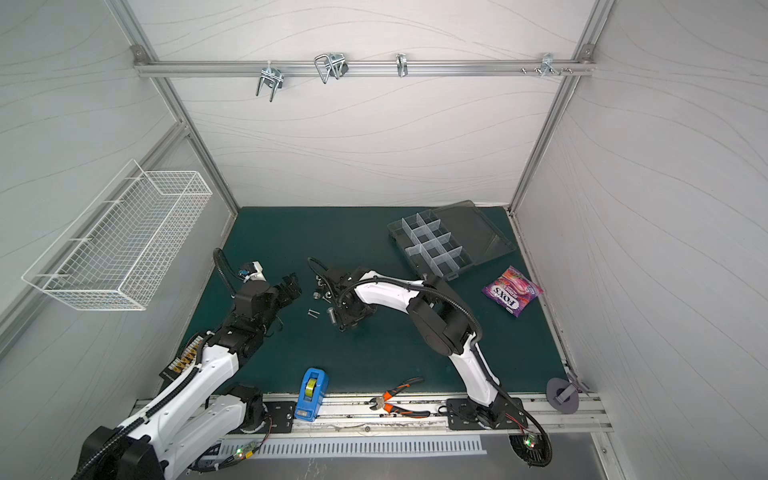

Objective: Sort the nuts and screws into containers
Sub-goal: 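Move the right gripper back over the bolt and nut pile, then grasp a standing silver bolt in the pile with the right gripper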

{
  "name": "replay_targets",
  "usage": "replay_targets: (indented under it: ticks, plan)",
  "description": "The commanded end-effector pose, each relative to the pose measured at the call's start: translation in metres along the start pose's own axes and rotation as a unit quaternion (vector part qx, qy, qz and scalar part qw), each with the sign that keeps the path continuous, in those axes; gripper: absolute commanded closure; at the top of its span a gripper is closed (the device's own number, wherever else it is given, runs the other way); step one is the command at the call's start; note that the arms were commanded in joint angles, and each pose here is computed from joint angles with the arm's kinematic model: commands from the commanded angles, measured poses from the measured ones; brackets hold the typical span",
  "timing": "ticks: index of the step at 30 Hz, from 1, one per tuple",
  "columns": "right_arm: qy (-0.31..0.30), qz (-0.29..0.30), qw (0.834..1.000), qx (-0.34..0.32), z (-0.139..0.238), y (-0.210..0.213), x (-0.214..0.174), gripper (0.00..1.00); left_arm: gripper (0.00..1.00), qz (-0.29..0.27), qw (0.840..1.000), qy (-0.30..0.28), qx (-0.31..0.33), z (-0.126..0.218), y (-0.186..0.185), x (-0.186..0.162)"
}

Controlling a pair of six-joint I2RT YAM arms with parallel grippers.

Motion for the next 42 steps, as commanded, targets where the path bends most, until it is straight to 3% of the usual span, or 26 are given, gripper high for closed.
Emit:
replay_targets:
  ticks: [1,20,31,42]
  plan:
    - [0.028,0.004,1.0,-0.002,-0.014,0.002,-0.007,0.57,0.0,0.017,1.0,-0.021,-0.011,0.003,-0.009,0.013]
    - [0.032,0.013,0.999,-0.018,-0.005,-0.005,-0.018,1.0,0.0,0.021,0.999,-0.026,-0.01,0.004,-0.007,0.012]
    - [0.03,-0.003,0.999,-0.035,0.012,-0.021,-0.032,1.0,0.0,0.021,0.999,-0.03,-0.01,0.006,-0.007,0.014]
    - [0.071,-0.014,0.996,-0.042,0.005,-0.041,-0.054,0.97,0.0,0.021,0.999,-0.029,-0.012,0.006,-0.008,0.014]
Point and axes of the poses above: each gripper's point midway between its finger pads, its own z axis back along the fingers, its own y axis along the line the jaws close on, x = y × z, the point moved 9 cm from there along z, back along the fingers, and after that the axes turned 4 degrees about z, right-handed, at the moved point
